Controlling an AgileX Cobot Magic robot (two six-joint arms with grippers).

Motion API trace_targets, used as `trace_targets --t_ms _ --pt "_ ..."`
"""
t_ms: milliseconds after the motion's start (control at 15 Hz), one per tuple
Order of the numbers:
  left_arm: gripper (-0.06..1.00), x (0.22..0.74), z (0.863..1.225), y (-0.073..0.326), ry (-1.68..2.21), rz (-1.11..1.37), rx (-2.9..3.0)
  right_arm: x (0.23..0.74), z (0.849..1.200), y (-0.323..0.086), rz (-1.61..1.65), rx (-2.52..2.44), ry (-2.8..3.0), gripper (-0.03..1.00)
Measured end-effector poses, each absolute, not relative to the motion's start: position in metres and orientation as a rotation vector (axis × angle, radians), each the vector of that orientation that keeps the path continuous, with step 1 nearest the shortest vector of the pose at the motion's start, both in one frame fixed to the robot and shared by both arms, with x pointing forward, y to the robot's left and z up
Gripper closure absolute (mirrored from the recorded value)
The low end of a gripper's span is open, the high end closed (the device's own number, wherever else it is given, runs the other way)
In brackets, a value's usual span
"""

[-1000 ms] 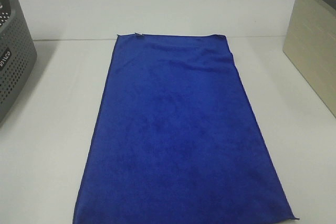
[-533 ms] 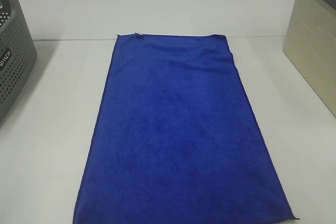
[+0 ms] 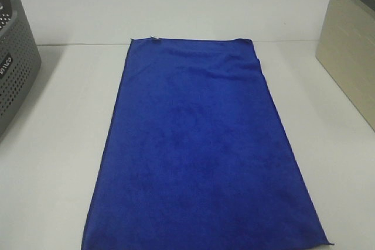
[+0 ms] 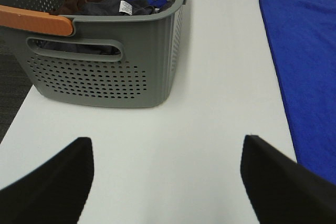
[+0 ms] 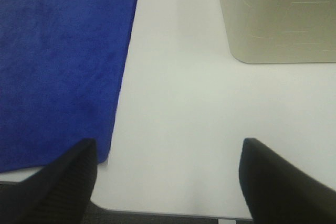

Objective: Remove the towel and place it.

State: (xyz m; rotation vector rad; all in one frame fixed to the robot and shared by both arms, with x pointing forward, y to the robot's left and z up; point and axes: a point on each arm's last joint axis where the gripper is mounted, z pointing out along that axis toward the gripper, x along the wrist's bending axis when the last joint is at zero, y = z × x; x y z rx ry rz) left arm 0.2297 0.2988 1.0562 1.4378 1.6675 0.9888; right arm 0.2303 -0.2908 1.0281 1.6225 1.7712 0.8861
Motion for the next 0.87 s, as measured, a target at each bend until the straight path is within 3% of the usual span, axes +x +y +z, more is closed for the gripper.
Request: trace_targets --t_ms 867 --pt "0.22 0.2297 1.0562 0.2988 1.668 0.989 1.438 0.2303 1.0281 -0.2908 0.886 1.623 1.771 0.26"
